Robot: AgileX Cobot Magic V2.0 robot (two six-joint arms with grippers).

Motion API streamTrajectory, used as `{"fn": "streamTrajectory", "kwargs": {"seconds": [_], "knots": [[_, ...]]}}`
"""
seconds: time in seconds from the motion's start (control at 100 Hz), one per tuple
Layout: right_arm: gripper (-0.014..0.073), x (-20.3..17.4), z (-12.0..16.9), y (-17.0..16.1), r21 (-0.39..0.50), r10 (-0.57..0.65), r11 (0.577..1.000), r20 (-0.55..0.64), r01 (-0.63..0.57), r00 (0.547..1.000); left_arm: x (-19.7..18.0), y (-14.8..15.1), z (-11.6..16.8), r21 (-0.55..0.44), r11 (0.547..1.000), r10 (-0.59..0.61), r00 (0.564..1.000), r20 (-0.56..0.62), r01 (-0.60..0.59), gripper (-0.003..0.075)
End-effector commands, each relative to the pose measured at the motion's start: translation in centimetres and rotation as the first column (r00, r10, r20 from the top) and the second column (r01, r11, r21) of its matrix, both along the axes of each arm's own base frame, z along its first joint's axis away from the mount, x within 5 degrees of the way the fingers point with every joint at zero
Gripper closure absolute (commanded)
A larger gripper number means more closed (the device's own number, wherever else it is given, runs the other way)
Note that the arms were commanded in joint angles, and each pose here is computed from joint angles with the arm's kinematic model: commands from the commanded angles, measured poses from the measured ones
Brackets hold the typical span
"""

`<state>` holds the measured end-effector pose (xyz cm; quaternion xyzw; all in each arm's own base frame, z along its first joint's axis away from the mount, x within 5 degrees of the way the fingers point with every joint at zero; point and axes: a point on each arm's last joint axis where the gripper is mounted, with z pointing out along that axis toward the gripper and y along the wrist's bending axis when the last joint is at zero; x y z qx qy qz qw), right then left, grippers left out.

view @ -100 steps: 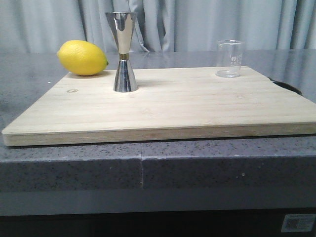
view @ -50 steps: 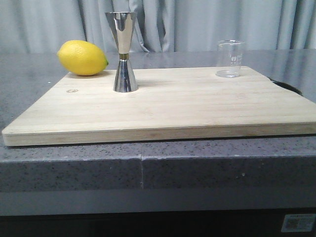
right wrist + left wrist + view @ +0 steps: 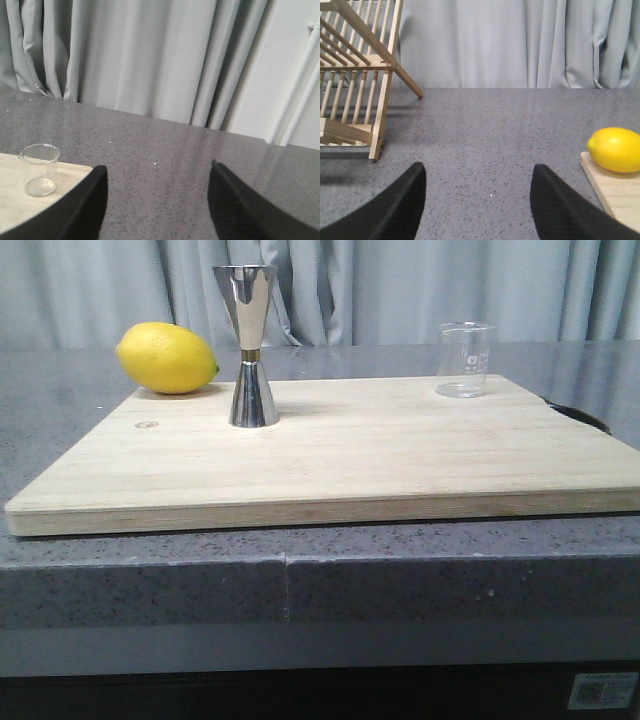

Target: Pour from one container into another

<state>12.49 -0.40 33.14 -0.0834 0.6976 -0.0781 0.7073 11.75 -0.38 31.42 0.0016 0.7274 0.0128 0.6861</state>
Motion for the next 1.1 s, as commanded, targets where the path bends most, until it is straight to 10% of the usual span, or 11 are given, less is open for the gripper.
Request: {"fn": "streamTrajectory", "kwargs": {"seconds": [0.0,0.35,0.74,1.09], "knots": [[0.0202,-0.5,0.6,0.4,-0.01,0.04,0.999,0.035,-0.039,0.999,-0.7,-0.1,0.4,-0.002,1.0,-0.019,0.999,0.038,0.019,0.0299],[0.0281,-2.2,1.0,0.4,-0.019,0.013,1.0,0.098,-0.012,0.995,-1.4,0.1,0.6,-0.008,1.0,-0.016,0.998,0.068,0.017,0.0349],[0.0511,-2.2,1.0,0.6,-0.021,0.037,0.999,0.1,-0.035,0.994,-1.4,0.1,0.6,-0.008,1.0,-0.016,0.998,0.068,0.017,0.0736],[0.0649,-2.2,1.0,0.7,-0.022,0.041,0.999,0.1,-0.039,0.994,-1.4,0.1,0.6,-0.008,1.0,-0.016,0.998,0.068,0.017,0.0738]]}}
